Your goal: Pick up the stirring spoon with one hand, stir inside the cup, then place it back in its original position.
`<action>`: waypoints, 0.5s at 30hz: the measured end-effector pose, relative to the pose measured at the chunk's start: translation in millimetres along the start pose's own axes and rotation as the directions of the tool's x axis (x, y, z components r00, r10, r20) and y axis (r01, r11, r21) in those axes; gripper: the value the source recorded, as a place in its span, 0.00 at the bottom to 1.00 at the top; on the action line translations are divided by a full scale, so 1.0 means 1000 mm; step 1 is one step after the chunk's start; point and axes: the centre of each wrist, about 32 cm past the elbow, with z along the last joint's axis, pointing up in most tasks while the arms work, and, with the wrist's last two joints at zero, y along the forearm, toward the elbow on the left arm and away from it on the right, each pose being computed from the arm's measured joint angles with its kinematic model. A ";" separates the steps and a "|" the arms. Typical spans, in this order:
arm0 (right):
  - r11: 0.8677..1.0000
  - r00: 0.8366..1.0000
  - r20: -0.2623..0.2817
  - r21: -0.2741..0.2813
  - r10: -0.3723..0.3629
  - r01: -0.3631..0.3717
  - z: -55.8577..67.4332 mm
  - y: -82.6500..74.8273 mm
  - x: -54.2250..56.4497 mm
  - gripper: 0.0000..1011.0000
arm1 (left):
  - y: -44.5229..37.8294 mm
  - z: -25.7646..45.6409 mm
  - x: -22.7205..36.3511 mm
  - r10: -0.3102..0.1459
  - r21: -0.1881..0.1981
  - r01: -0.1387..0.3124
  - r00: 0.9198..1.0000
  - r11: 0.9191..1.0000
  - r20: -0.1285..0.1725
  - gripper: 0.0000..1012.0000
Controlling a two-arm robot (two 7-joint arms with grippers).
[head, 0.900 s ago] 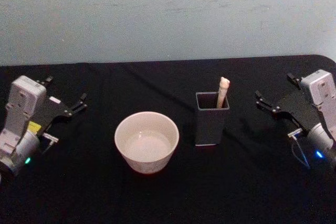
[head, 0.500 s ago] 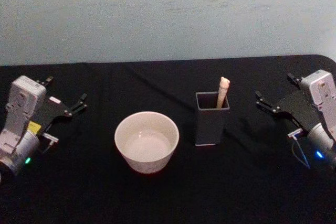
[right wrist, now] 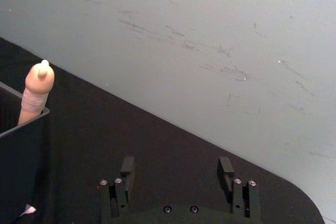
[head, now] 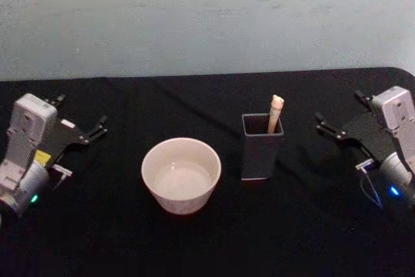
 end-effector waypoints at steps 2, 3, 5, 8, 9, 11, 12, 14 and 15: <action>1.000 1.000 0.000 0.000 0.000 0.000 0.000 0.000 0.000 0.99 | 0.0000 0.0000 0.0000 0.000 0.000 0.000 1.000 1.000 0.000 0.99; 1.000 1.000 0.000 0.000 0.000 0.000 0.000 0.000 0.000 0.99 | 0.0000 0.0000 0.0000 0.000 0.000 0.000 1.000 1.000 0.000 0.99; 1.000 1.000 0.000 0.000 0.000 0.000 0.000 0.000 0.000 0.99 | 0.0000 0.0000 0.0000 0.000 0.000 0.000 1.000 1.000 0.000 0.99; 1.000 1.000 0.000 0.000 0.000 0.000 0.000 0.000 0.000 0.99 | 0.0000 0.0000 0.0000 0.000 0.000 0.000 1.000 1.000 0.000 0.99; 1.000 1.000 0.000 0.000 0.000 0.000 0.000 0.000 0.000 0.99 | 0.0000 0.0000 0.0000 0.000 0.000 0.000 1.000 1.000 0.000 0.99; 1.000 1.000 0.000 0.000 0.000 0.000 0.000 0.000 0.000 0.99 | 0.0000 0.0000 0.0000 0.000 0.000 0.000 1.000 1.000 0.000 0.99; 1.000 1.000 0.000 0.000 0.000 0.000 0.000 0.000 0.000 0.99 | 0.0000 -0.0001 0.0000 0.000 0.000 0.000 1.000 1.000 0.000 0.99; 1.000 1.000 -0.002 0.003 0.003 -0.003 0.000 0.000 0.001 0.99 | 0.0000 0.0000 0.0000 0.000 0.000 0.000 1.000 1.000 0.000 0.99; 1.000 1.000 -0.007 0.006 0.007 -0.007 0.001 0.001 0.001 0.99 | 0.0000 0.0000 0.0000 0.000 0.000 0.000 1.000 1.000 0.000 0.99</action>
